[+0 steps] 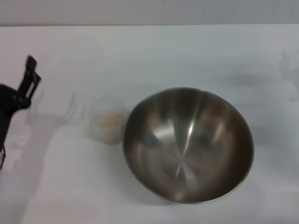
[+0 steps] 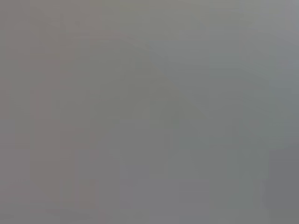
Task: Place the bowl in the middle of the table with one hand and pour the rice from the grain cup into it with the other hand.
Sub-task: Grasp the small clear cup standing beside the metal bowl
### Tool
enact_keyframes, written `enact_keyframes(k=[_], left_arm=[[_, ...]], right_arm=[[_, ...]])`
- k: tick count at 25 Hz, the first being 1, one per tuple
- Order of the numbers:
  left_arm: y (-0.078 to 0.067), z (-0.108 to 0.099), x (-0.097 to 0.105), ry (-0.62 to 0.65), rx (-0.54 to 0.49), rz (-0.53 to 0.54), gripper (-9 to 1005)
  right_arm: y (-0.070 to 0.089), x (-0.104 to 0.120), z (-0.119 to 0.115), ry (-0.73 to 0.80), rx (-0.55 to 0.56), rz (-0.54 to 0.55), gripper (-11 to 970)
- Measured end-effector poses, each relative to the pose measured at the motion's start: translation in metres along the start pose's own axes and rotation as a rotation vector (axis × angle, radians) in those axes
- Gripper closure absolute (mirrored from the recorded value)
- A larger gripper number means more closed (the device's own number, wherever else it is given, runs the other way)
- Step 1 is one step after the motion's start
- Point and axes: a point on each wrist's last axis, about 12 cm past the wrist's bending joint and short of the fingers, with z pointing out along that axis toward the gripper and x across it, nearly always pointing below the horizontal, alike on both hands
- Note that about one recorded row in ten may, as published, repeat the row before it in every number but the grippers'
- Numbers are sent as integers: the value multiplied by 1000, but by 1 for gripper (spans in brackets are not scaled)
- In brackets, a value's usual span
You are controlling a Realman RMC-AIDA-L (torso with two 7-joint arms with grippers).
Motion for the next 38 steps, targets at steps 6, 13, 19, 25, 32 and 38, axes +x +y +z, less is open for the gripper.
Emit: enact_keyframes(k=[6,13,19,25,32,38], left_arm=[[-9,-25,5,59,52,-12,208],[-20,-41,13,147,115,-23,211],[-25,-44,20,212,150,-25,213],[-27,-39,25,246,173,-22,215],[-29,-30,33,305,195,-6,218],[-28,-24,39,347,197,9,220]], right_arm=[[0,0,5,11,-8,-11,484],[-1,-1,12,10,-18,-24,484],[-1,-2,13,8,-20,-24,484],[-2,-2,13,8,-20,-35,484],[-2,-1,12,10,-17,-34,484],[-3,-1,11,9,-6,-31,484]])
